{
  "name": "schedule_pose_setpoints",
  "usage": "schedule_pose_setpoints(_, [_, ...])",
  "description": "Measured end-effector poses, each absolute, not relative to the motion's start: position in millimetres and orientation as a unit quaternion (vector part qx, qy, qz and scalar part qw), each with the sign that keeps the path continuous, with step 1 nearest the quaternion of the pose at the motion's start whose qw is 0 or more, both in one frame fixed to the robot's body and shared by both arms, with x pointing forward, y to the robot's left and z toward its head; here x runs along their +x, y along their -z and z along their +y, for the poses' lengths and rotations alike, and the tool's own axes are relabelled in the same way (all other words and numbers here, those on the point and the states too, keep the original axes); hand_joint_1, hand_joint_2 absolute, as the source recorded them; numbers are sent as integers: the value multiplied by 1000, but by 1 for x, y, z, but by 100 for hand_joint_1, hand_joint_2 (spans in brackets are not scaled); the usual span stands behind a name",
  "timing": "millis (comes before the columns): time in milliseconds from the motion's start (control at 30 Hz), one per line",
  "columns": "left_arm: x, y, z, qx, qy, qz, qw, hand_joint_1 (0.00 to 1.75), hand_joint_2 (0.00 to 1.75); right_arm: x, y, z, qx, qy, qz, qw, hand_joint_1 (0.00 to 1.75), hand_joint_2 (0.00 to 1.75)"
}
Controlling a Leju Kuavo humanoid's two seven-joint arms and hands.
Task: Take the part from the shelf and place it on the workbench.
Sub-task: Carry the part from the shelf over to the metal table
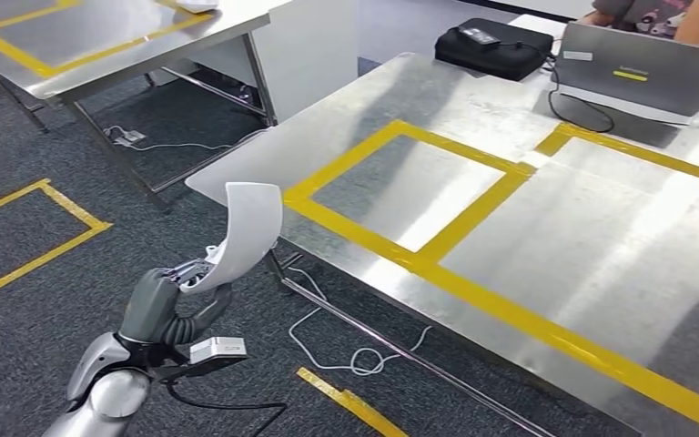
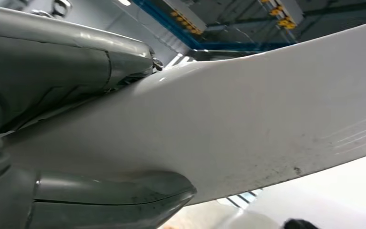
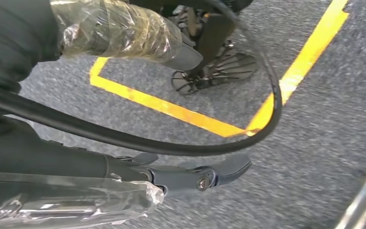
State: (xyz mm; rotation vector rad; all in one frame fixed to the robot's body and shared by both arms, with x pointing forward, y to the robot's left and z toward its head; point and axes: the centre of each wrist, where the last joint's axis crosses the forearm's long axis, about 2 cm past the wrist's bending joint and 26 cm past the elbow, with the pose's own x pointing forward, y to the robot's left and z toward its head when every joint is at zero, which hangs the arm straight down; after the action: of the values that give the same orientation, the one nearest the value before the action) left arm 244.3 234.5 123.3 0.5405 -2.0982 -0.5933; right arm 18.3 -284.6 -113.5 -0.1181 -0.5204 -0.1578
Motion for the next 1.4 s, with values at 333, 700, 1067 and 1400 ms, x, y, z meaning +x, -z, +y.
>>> schedule_pose_setpoints(333, [256, -126, 234, 234, 245, -835, 434, 175, 175, 16, 114, -285, -57, 72, -256, 962, 0, 175])
schedule_pose_setpoints(700, [272, -125, 235, 262, 257, -815, 448, 175, 175, 23, 113, -286, -52, 59, -262, 962, 0, 175])
schedule_pose_setpoints(1067, [302, -124, 241, 312, 279, -771, 480, 175, 175, 24, 113, -285, -52, 25, -258, 965, 0, 175])
schedule_pose_setpoints(1400, [332, -132, 239, 369, 308, -731, 485, 175, 175, 24, 113, -285, -38, 9, -260, 965, 0, 175])
